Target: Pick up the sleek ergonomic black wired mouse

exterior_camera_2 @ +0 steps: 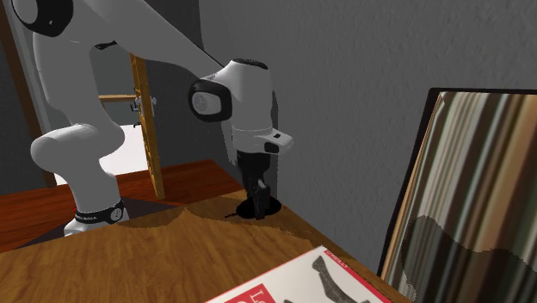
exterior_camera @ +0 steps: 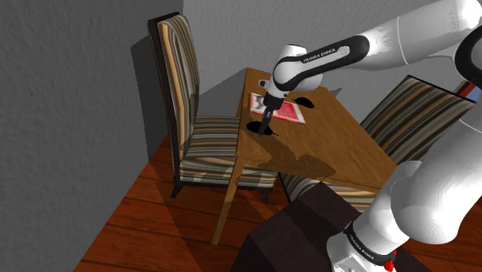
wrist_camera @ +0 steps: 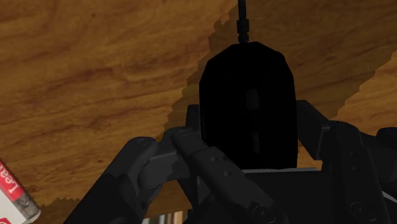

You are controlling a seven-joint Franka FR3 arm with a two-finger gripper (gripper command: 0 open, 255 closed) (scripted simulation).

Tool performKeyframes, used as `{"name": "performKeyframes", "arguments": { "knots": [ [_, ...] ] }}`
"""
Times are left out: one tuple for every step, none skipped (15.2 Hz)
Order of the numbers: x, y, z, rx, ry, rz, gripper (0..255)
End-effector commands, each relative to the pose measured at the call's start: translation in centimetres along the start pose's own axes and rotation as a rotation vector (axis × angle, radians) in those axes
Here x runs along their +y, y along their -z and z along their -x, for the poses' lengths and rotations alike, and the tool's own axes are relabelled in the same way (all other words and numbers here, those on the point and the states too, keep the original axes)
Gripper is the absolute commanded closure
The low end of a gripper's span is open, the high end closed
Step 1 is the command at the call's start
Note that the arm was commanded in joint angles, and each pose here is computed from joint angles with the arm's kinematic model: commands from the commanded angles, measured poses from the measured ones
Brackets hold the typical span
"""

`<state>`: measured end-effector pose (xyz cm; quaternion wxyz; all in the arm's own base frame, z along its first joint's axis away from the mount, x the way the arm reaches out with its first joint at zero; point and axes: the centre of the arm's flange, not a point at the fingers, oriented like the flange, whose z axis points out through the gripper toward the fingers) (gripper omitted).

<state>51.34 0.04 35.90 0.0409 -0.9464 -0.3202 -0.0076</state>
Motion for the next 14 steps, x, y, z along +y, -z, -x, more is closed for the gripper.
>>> {"name": "performKeyframes", "arguments": {
  "knots": [
    [-0.1,1.0,0.0,0.0,0.0,0.0,255],
    [-0.1,1.5,-0.1,0.0,0.0,0.0,255],
    [-0.2,2.0,-0.1,0.0,0.0,0.0,255],
    [-0.2,2.6,-0.1,0.0,0.0,0.0,255],
    [-0.2,3.1,-0.1,0.0,0.0,0.0,255],
    [-0.3,3.6,-0.2,0.0,0.0,0.0,255],
    [-0.3,4.2,-0.2,0.0,0.0,0.0,255],
    [-0.3,4.7,-0.2,0.0,0.0,0.0,255],
    [-0.4,5.2,-0.2,0.0,0.0,0.0,255],
    [-0.4,5.7,-0.2,0.0,0.0,0.0,255],
    [-0.5,6.3,-0.3,0.0,0.0,0.0,255],
    [-0.5,6.8,-0.3,0.0,0.0,0.0,255],
    [-0.5,6.9,-0.3,0.0,0.0,0.0,255],
    [-0.5,6.9,-0.3,0.0,0.0,0.0,255]
  ]
}}
